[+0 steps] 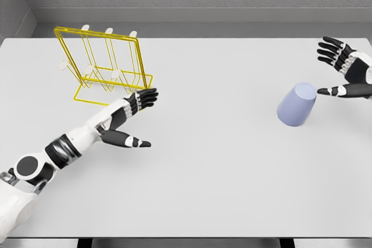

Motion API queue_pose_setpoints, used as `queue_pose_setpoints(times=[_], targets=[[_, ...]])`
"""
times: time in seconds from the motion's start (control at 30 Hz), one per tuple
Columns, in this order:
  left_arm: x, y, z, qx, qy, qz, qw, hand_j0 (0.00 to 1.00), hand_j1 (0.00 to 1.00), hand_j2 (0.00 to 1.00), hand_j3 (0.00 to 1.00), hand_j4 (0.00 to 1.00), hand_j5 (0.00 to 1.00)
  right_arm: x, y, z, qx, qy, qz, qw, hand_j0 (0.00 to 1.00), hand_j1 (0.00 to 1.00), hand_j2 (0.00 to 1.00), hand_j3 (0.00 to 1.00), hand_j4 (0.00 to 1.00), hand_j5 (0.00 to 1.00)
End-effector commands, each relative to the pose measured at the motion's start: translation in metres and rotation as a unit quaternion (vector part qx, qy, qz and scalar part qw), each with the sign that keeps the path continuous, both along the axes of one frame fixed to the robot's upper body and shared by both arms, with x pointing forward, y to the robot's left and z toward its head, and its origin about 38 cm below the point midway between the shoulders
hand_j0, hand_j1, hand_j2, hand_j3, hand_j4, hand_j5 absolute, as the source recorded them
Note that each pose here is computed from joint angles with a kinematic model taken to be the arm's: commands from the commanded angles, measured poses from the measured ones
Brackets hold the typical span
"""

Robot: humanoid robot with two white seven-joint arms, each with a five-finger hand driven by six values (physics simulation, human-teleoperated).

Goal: Place the cup on the cup holder with both arms

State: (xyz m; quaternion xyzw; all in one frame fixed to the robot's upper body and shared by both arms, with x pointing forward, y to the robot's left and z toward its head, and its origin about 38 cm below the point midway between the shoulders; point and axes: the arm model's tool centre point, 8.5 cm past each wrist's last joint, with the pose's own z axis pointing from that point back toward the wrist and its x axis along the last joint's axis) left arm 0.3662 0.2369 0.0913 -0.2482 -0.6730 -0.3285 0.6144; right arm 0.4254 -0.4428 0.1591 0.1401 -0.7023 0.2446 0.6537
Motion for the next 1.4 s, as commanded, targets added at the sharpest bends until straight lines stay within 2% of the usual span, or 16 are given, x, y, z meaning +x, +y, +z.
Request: queue_pose_setpoints(times=[0.0, 0.2, 0.23, 0.33, 0.47, 0.53, 0.63, 0.67, 0.8, 0.83, 0.87, 0.9, 1.13, 1.37], targets=[[0.001, -0.007, -0.013, -0.009, 0.017, 0.007, 0.9998, 1.0, 1.0, 1.0, 1.0, 1.0, 1.0, 0.0, 0.002, 0.002, 0.003, -0.004, 0.003, 1.0, 1.0, 1.0, 1.0, 1.0, 1.0, 1.0], [0.0, -0.013, -0.014, -0.016, 0.017, 0.001, 0.9997, 1.0, 1.0, 1.0, 1.0, 1.0, 1.0, -0.002, -0.007, 0.004, 0.0, -0.004, -0.007, 1.0, 1.0, 1.0, 1.0, 1.0, 1.0, 1.0], [0.0, -0.013, -0.014, -0.016, 0.016, -0.001, 0.9997, 1.0, 1.0, 1.0, 1.0, 1.0, 1.0, -0.008, -0.009, -0.004, -0.003, 0.007, -0.008, 0.9999, 1.0, 1.0, 1.0, 1.0, 1.0, 1.0], [-0.001, -0.012, -0.014, -0.014, 0.017, 0.0, 0.9998, 1.0, 1.0, 1.0, 1.0, 1.0, 1.0, -0.009, -0.009, -0.005, -0.003, 0.003, -0.008, 1.0, 1.0, 1.0, 1.0, 1.0, 1.0, 1.0], [-0.002, -0.011, -0.013, -0.014, 0.014, -0.001, 0.9998, 1.0, 1.0, 1.0, 1.0, 1.0, 1.0, -0.022, -0.018, -0.018, -0.016, 0.018, -0.011, 0.9997, 1.0, 1.0, 1.0, 1.0, 1.0, 1.0], [-0.002, -0.012, -0.013, -0.016, 0.013, -0.002, 0.9998, 1.0, 1.0, 1.0, 1.0, 1.0, 1.0, -0.032, -0.019, -0.027, -0.018, 0.012, -0.01, 0.9997, 1.0, 1.0, 1.0, 1.0, 1.0, 1.0], [-0.004, -0.012, -0.008, -0.019, -0.01, -0.007, 0.9997, 1.0, 1.0, 1.0, 1.0, 1.0, 1.0, -0.04, -0.021, -0.036, -0.018, 0.013, -0.012, 0.9997, 1.0, 1.0, 1.0, 1.0, 1.0, 1.0], [-0.004, -0.014, -0.007, 0.001, -0.03, -0.013, 0.9995, 1.0, 1.0, 1.0, 1.0, 1.0, 1.0, -0.041, -0.022, -0.038, -0.018, 0.017, -0.014, 0.9996, 1.0, 1.0, 1.0, 1.0, 1.0, 1.0], [-0.004, -0.014, -0.008, 0.025, -0.045, -0.016, 0.9986, 1.0, 1.0, 1.0, 1.0, 1.0, 1.0, -0.041, -0.023, -0.045, -0.013, 0.021, -0.022, 0.9995, 1.0, 1.0, 1.0, 1.0, 1.0, 1.0], [-0.004, -0.013, -0.009, 0.041, -0.051, -0.018, 0.9977, 1.0, 1.0, 1.0, 1.0, 1.0, 1.0, -0.041, -0.021, -0.052, -0.007, 0.025, -0.025, 0.9994, 1.0, 1.0, 1.0, 1.0, 1.0, 1.0], [-0.003, -0.015, -0.01, 0.078, -0.07, -0.025, 0.9942, 1.0, 1.0, 1.0, 1.0, 1.0, 1.0, -0.04, -0.021, -0.055, -0.004, 0.028, -0.029, 0.9992, 1.0, 1.0, 1.0, 1.0, 1.0, 1.0], [-0.002, -0.016, -0.009, 0.083, -0.075, -0.024, 0.9934, 1.0, 1.0, 1.0, 1.0, 1.0, 1.0, -0.04, -0.021, -0.058, -0.002, 0.029, -0.031, 0.9991, 1.0, 1.0, 1.0, 1.0, 1.0, 1.0], [-0.001, -0.017, -0.01, 0.078, -0.074, -0.022, 0.994, 1.0, 1.0, 1.0, 1.0, 1.0, 1.0, -0.041, -0.022, -0.074, 0.01, 0.042, -0.049, 0.9978, 1.0, 1.0, 1.0, 1.0, 1.0, 1.0], [-0.001, -0.017, -0.006, 0.069, -0.085, -0.023, 0.9937, 1.0, 1.0, 1.0, 1.0, 1.0, 1.0, -0.039, -0.002, -0.089, 0.024, 0.048, -0.04, 0.9977, 1.0, 1.0, 1.0, 1.0, 1.0, 1.0]])
